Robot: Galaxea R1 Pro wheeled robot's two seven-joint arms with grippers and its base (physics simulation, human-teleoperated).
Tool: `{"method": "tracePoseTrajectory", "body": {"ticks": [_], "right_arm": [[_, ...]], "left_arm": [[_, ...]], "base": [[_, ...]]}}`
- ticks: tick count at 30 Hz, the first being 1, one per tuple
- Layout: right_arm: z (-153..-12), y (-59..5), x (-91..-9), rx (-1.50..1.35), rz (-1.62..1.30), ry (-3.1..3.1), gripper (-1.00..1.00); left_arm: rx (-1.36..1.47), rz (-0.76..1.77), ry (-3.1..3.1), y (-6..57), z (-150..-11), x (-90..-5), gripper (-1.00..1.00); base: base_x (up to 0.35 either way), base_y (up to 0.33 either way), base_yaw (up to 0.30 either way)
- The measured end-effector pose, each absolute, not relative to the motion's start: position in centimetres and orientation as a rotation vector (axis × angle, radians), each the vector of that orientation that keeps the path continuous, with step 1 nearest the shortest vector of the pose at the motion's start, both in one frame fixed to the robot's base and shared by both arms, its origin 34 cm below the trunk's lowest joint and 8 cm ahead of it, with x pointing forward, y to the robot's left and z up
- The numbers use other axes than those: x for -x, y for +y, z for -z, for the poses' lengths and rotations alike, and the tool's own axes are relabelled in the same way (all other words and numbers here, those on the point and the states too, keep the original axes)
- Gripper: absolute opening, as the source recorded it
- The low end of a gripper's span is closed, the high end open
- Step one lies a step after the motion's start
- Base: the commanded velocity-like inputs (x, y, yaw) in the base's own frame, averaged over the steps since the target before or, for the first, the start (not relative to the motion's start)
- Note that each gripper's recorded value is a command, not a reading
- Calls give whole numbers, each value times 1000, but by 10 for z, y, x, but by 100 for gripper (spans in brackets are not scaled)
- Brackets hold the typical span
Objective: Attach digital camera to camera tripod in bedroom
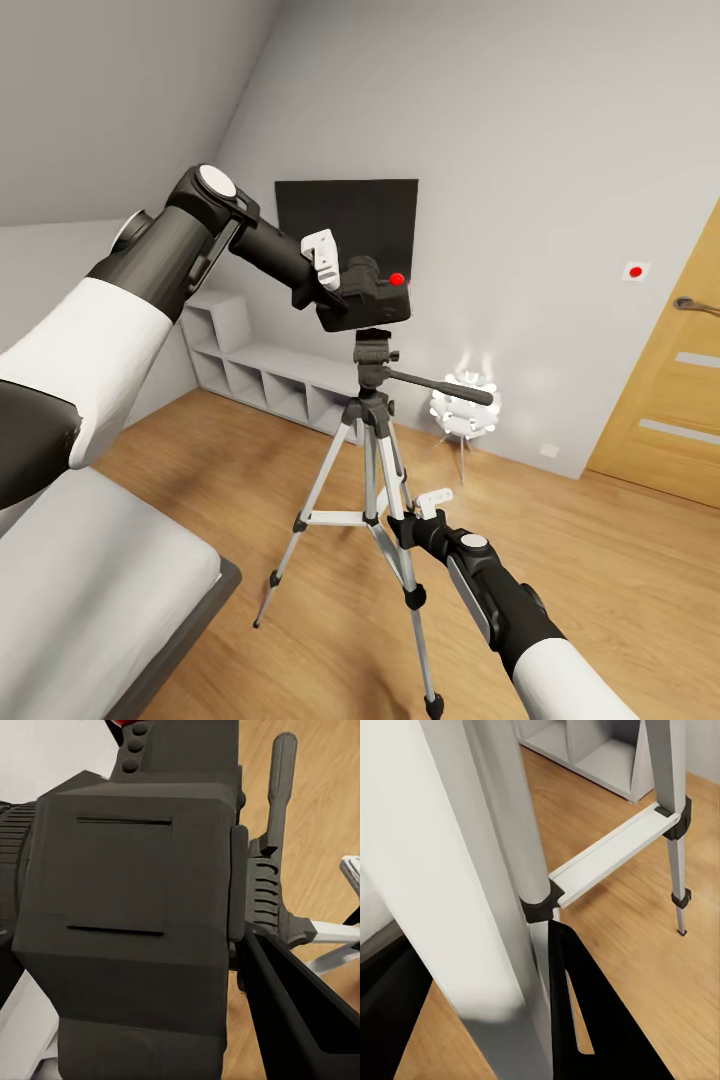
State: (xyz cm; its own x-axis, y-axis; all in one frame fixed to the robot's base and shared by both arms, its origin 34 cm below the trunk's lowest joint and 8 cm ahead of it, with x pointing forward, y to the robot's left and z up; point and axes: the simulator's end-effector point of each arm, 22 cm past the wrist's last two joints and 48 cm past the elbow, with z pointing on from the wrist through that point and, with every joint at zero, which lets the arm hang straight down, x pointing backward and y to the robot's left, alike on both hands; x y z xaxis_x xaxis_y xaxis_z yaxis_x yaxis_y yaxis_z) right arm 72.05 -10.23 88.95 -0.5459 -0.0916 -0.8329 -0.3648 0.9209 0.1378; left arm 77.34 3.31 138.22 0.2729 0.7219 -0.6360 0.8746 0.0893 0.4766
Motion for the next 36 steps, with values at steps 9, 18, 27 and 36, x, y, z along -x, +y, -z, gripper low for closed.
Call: {"method": "tracePoseTrajectory", "body": {"ticks": [9, 18, 27, 36], "right_arm": [[-890, -104, -721, 327, -366, 2134, -100], [-891, -107, -722, 329, -361, 2130, -100], [-892, -107, -722, 329, -360, 2129, -100], [-892, -107, -722, 329, -360, 2129, -100]], "left_arm": [[-1651, 212, 1503, 43, -1381, -778, -100], [-1637, 205, 1522, 54, -1379, -782, -100], [-1627, 226, 1549, 58, -1373, -785, -100], [-1607, 299, 1563, 55, -1368, -783, -100]], "base": [[0, 0, 0], [0, 0, 0], [0, 0, 0], [0, 0, 0]]}}
